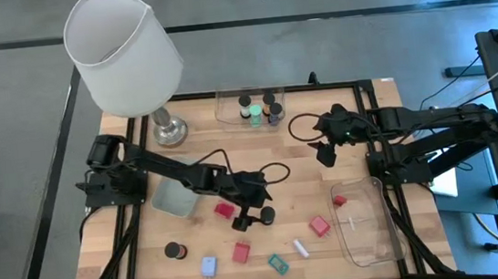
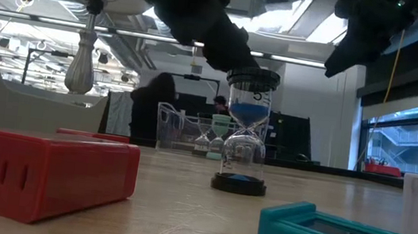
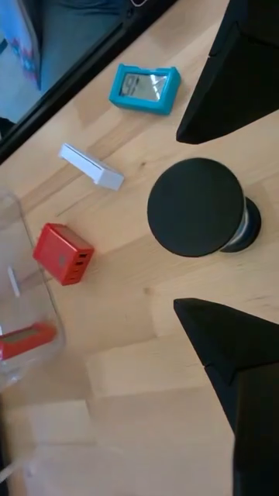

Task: Pick & Place Office items
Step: Put the blue hourglass into the top transparent bin

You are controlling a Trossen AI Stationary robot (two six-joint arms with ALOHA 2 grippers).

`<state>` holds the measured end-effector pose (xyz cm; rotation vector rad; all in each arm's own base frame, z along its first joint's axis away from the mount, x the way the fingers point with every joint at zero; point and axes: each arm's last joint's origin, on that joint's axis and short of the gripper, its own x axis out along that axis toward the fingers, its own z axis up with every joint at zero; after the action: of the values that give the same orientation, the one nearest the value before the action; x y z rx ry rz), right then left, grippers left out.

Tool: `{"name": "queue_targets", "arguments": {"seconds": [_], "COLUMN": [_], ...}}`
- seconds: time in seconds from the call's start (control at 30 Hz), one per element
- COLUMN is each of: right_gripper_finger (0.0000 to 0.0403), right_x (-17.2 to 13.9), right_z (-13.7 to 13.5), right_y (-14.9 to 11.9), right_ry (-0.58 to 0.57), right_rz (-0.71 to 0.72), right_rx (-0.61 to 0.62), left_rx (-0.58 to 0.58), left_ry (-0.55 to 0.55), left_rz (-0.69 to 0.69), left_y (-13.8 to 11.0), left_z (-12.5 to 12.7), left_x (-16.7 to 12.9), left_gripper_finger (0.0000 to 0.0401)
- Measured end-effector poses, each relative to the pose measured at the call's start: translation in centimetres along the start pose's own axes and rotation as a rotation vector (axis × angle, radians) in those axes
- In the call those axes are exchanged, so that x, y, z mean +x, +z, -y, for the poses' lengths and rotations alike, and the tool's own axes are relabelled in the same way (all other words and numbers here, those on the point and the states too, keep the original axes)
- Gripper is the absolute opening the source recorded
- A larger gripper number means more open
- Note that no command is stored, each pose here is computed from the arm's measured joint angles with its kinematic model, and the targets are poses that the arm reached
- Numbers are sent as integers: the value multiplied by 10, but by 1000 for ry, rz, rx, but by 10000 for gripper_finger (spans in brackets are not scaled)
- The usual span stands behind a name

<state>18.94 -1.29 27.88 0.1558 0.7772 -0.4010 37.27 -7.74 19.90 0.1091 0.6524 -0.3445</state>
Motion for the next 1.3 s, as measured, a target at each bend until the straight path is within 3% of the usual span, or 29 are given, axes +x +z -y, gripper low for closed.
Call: {"name": "queue_targets", "arguments": {"seconds": [0.5,0.73,1.0,1.13,1.3], "right_gripper_finger": [274,274,274,274,274], "right_x": [0,0,0,0,0], "right_z": [1,1,1,1,1], "right_y": [0,1,1,1,1], "right_ry": [-22,-24,-24,-24,-24], "right_rz": [9,9,9,9,9], "right_rx": [-2,2,2,2,2], "left_rx": [-3,-11,-3,-7,-9], "left_ry": [-20,-99,-61,-61,-61], "left_rz": [-13,4,6,4,4], "left_y": [-5,-13,-12,-12,-12], "left_z": [0,-1,-5,-5,-5], "left_x": [7,25,23,23,23], "left_gripper_finger": [341,340,337,314,248]}}
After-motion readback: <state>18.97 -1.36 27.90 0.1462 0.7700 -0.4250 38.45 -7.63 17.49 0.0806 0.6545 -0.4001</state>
